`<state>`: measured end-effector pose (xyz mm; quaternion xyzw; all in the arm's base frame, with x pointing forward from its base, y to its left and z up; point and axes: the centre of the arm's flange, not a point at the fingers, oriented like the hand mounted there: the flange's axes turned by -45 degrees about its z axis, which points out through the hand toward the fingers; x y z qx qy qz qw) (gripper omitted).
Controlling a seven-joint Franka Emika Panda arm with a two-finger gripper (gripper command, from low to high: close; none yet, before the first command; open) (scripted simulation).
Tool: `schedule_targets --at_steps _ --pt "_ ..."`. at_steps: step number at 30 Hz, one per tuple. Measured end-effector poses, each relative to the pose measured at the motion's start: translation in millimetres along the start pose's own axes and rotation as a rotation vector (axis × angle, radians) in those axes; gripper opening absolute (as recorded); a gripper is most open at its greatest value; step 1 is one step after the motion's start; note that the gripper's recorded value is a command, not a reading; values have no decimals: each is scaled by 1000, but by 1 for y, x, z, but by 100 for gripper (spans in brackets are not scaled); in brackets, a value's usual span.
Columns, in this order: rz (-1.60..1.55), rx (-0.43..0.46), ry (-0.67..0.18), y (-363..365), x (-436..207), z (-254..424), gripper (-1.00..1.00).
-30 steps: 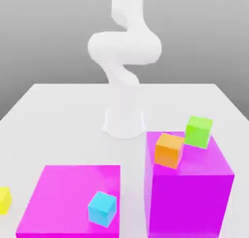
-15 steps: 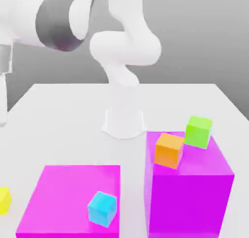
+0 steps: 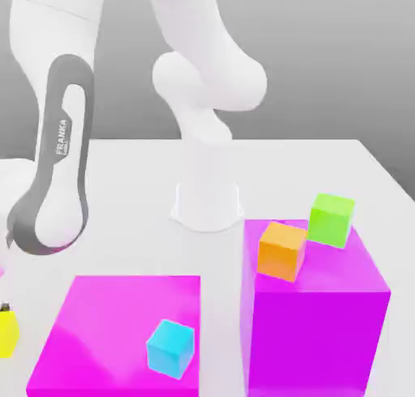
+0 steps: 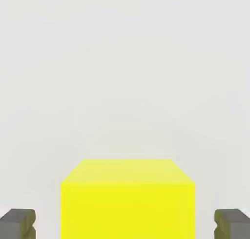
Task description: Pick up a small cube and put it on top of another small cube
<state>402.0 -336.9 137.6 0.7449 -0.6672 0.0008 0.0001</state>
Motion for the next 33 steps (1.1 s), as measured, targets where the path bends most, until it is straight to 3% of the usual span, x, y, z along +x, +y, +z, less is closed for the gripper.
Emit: schedule_targets --at_steps 4,9,14,18,25,29,30,33 --pt "1 0 0 0 0 2 -100" --pt "-6 6 -5 -8 -7 -59 -100" --pt "-96 47 -44 -85 -99 -144 -100" --pt "-229 53 -60 -130 -217 -211 -100" --pt "-357 12 -20 -121 -389 -308 -100" --pt "-377 2 -4 -114 -416 -272 -100" --pt "-378 2 -3 -113 -417 -261 100" --pt "-378 2 -3 -113 -417 -261 100"
